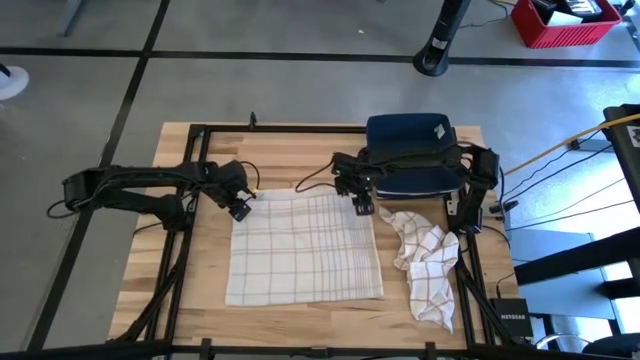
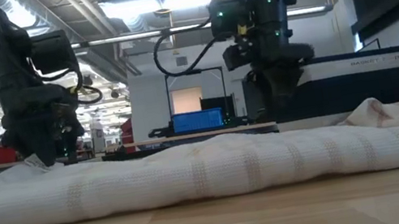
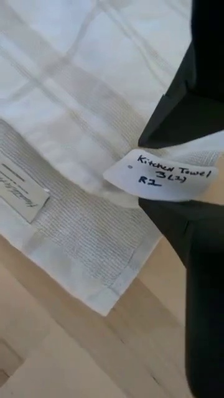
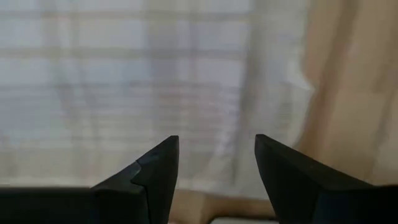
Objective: Fold towel
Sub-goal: Fold the white patterned towel
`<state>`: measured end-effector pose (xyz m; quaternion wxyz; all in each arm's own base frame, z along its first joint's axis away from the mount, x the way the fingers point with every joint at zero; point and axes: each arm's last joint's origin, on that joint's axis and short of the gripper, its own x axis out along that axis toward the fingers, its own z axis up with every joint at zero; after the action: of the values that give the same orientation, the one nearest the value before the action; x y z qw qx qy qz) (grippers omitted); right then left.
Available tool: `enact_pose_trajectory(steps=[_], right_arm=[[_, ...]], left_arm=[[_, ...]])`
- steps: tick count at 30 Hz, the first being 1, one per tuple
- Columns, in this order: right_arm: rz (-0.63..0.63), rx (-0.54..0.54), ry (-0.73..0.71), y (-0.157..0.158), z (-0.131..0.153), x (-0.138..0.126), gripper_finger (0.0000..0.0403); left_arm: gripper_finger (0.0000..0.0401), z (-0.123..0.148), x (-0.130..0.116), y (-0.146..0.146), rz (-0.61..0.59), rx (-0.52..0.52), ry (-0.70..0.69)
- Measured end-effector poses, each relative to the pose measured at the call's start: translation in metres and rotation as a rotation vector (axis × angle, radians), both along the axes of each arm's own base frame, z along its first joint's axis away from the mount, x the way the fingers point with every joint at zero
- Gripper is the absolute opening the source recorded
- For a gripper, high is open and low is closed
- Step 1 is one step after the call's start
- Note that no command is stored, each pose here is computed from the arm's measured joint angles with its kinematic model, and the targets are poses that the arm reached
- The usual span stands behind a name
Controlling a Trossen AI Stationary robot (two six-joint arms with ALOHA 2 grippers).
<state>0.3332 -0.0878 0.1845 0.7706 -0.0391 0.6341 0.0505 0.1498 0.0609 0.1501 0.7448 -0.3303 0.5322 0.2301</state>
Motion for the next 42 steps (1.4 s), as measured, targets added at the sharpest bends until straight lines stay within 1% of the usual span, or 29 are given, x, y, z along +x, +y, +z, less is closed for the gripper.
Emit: enact_pose_trajectory(steps=[1,4,7,9,14,18,20,23,27,29,31,37,42], right_arm=[[-0.017,-0.001,-0.006,-0.003,-0.003,-0.001,0.0214],[-0.050,0.011,0.043,-0.008,-0.017,-0.012,0.0214],[-0.087,0.031,0.062,-0.010,-0.026,-0.018,0.0214],[-0.088,0.049,0.069,-0.009,-0.030,-0.021,0.0214],[-0.085,0.029,0.067,-0.008,-0.037,-0.023,0.0214],[-0.084,0.016,0.070,-0.008,-0.037,-0.024,0.0213],[-0.081,0.041,0.061,-0.008,-0.037,-0.023,0.0208],[-0.071,0.104,0.056,-0.006,-0.037,-0.024,0.0190],[-0.067,0.133,0.054,-0.005,-0.037,-0.024,0.0163],[-0.063,0.161,0.064,-0.004,-0.036,-0.025,0.0153],[-0.063,0.167,0.080,-0.004,-0.032,-0.025,0.0146],[-0.069,0.164,0.094,-0.005,-0.022,-0.022,0.0140],[-0.066,0.164,0.090,-0.004,-0.032,-0.025,0.0140]], left_arm=[[0.0113,0.000,0.000,0.000,0.001,-0.002,0.002],[0.0082,0.000,0.001,-0.002,-0.007,-0.003,0.003],[0.0058,0.000,0.001,-0.004,-0.009,-0.007,0.004],[0.0045,0.000,0.002,-0.005,-0.013,-0.006,0.004],[0.0027,0.000,0.001,-0.005,-0.009,0.002,0.008],[0.0022,0.000,0.001,-0.005,-0.009,0.003,0.008],[0.0022,0.000,0.002,-0.005,-0.010,0.003,0.008],[0.0022,0.000,0.001,-0.005,-0.010,0.003,0.008],[0.0021,0.000,0.002,-0.005,-0.012,0.004,0.008],[0.0021,0.000,0.001,-0.005,-0.012,0.005,0.008],[0.0021,0.000,0.001,-0.005,-0.014,0.005,0.009],[0.0021,0.000,0.001,-0.005,-0.014,0.006,0.009],[0.0021,0.000,0.001,-0.005,-0.021,0.008,0.009]])
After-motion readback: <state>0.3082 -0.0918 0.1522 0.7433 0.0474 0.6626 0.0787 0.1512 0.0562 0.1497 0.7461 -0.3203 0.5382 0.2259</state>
